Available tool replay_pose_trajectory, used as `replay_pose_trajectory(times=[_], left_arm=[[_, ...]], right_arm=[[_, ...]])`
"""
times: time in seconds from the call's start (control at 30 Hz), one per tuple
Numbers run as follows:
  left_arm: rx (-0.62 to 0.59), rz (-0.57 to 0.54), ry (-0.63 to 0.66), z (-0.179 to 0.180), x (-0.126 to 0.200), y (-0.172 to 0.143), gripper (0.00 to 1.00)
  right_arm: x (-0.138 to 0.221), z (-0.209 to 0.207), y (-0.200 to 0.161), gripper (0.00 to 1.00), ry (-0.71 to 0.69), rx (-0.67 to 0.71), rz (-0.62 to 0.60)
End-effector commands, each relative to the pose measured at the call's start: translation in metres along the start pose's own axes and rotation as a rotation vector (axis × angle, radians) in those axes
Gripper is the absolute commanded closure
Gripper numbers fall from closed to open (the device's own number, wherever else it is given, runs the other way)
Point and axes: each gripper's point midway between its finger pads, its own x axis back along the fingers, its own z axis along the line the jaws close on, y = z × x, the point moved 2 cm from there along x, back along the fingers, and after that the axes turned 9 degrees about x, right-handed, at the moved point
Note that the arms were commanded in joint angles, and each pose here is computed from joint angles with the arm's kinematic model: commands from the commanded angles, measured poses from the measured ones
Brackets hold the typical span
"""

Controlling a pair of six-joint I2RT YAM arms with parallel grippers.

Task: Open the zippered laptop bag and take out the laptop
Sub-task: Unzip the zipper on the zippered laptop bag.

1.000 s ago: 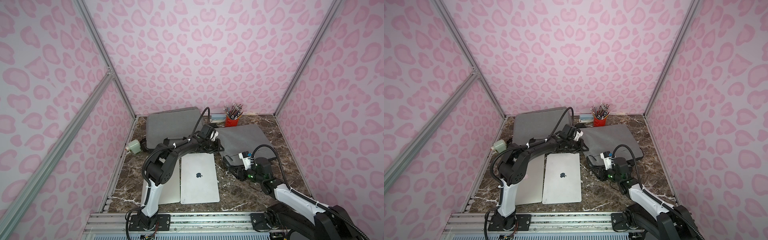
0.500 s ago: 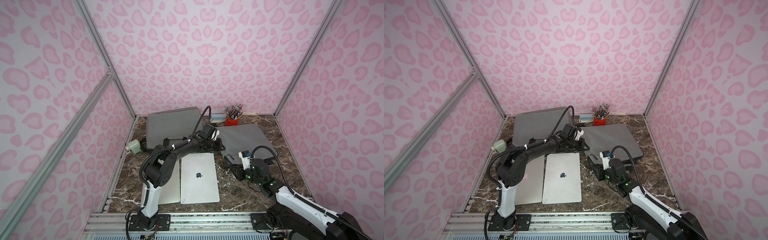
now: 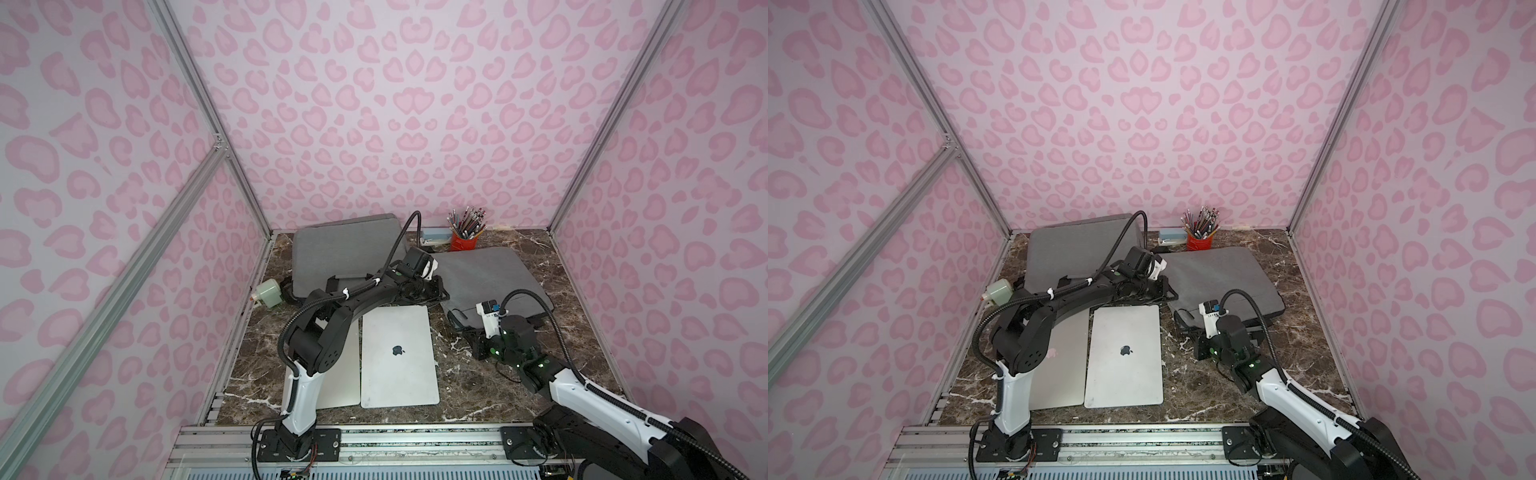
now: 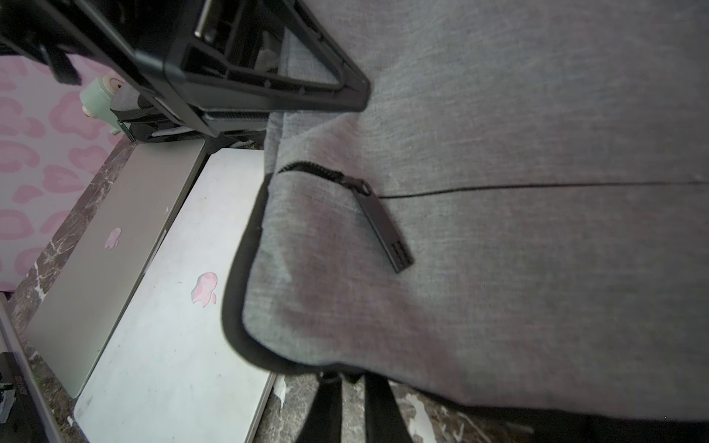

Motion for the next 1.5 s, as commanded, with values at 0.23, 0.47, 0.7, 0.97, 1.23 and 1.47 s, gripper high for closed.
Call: replay_pose_trajectory(times=[0.23,0.47,0.7,0.97,1.23,1.47], left_arm=[[-0.046,0.007,-0.048,-0.011,0.011,0.005,0.98],[-0.041,0.021,-0.048,-0.006,0.009,0.013,0.98],[-0.038,0.042,-0.044,-0.002,0.009,0.018,0.98],[-0.032,0.053,-0.029,0.008,0.009,0.02,0.98],[-0.018,0.071,-0.021,0.019,0.009,0.025,0.98],[-0.015,0.074,-0.007,0.028,0.016,0.03,0.98]], right_arm=[[0.006,-0.003,0.004,1.0,-0.024,0.002,-0.035],[0.011,-0.017,-0.007,1.0,-0.112,-0.047,-0.007],[0.006,-0.032,-0.031,1.0,-0.205,-0.097,0.118],[0.017,-0.061,-0.028,1.0,-0.363,-0.162,0.117],[0.036,-0.098,-0.026,1.0,-0.532,-0.249,0.085],[0.051,-0.129,-0.015,1.0,-0.618,-0.325,0.037]])
